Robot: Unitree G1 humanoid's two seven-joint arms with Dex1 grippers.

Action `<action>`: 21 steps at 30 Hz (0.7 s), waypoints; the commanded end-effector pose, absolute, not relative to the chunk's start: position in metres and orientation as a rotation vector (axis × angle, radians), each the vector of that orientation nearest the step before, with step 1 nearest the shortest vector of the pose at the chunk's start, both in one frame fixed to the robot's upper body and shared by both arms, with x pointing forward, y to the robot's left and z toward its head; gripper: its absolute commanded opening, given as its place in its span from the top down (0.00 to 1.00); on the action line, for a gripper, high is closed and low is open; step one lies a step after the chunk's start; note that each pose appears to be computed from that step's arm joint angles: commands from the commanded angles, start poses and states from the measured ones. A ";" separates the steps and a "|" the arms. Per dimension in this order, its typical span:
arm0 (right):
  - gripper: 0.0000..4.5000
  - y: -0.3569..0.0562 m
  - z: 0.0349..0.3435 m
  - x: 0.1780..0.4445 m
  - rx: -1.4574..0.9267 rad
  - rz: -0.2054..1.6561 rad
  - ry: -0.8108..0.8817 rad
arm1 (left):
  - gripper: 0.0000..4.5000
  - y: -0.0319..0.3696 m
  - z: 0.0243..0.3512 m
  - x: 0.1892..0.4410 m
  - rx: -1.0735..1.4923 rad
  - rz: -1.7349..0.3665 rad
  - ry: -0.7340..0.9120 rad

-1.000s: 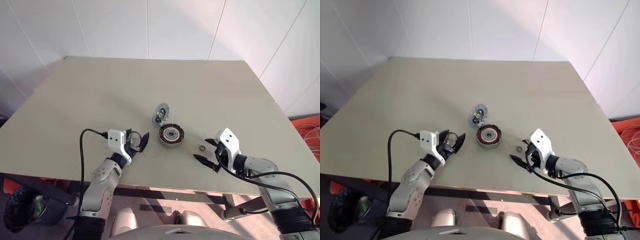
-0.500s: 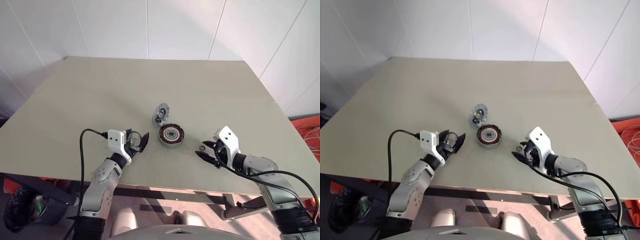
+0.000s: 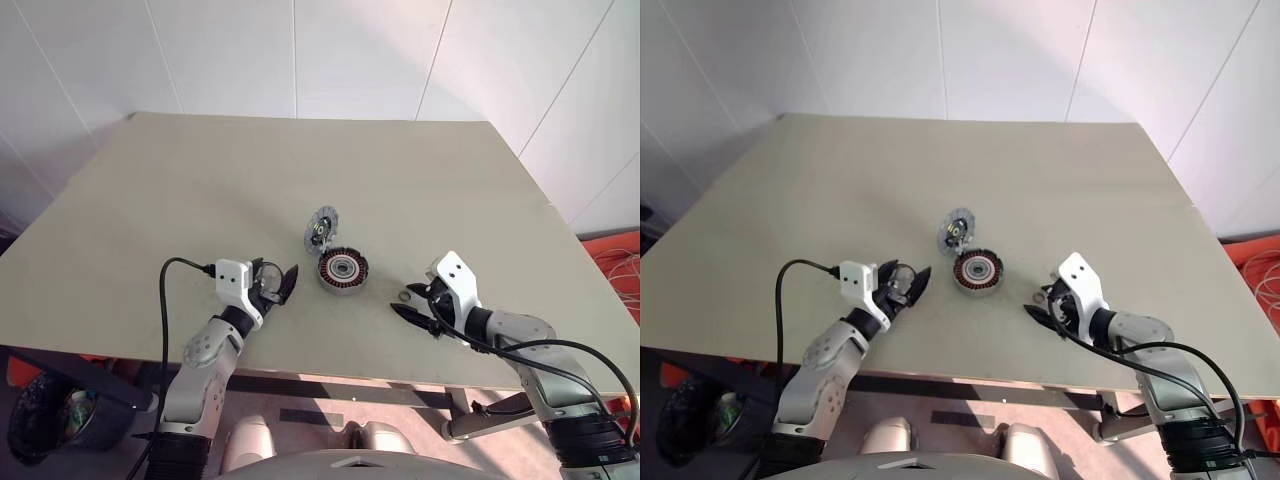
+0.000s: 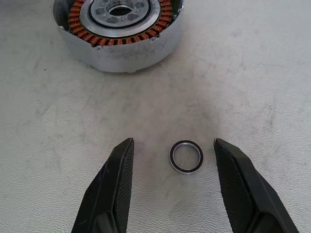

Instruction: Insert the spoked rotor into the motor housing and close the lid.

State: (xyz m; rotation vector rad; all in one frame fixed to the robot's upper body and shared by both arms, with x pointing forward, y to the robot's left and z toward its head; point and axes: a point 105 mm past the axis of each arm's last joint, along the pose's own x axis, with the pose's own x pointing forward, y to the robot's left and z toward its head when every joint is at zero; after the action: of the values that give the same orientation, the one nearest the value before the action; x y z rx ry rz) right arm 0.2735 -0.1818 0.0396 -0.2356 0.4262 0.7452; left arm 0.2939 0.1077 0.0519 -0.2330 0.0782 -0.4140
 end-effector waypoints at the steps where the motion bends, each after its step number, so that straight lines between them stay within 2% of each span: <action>1: 0.35 -0.190 0.043 0.278 -0.218 0.714 0.398 | 0.00 0.106 0.059 0.294 -0.220 -0.422 0.050; 5: 0.35 -0.194 0.034 0.274 -0.207 0.706 0.411 | 0.00 0.107 0.059 0.294 -0.217 -0.418 0.050; 10: 0.69 -0.197 0.025 0.274 -0.208 0.699 0.414 | 0.00 0.109 0.060 0.295 -0.214 -0.418 0.046; 19: 0.69 -0.204 0.018 0.276 -0.215 0.694 0.398 | 0.00 0.109 0.061 0.295 -0.213 -0.419 0.044; 21: 0.77 -0.206 0.016 0.277 -0.213 0.687 0.397 | 0.00 0.109 0.061 0.295 -0.214 -0.418 0.044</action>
State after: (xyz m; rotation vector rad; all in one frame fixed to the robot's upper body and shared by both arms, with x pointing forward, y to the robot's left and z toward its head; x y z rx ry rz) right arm 0.2776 -0.1979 0.0254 -0.2139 0.3576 0.7138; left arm 0.2933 0.1092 0.0507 -0.2241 0.0834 -0.4134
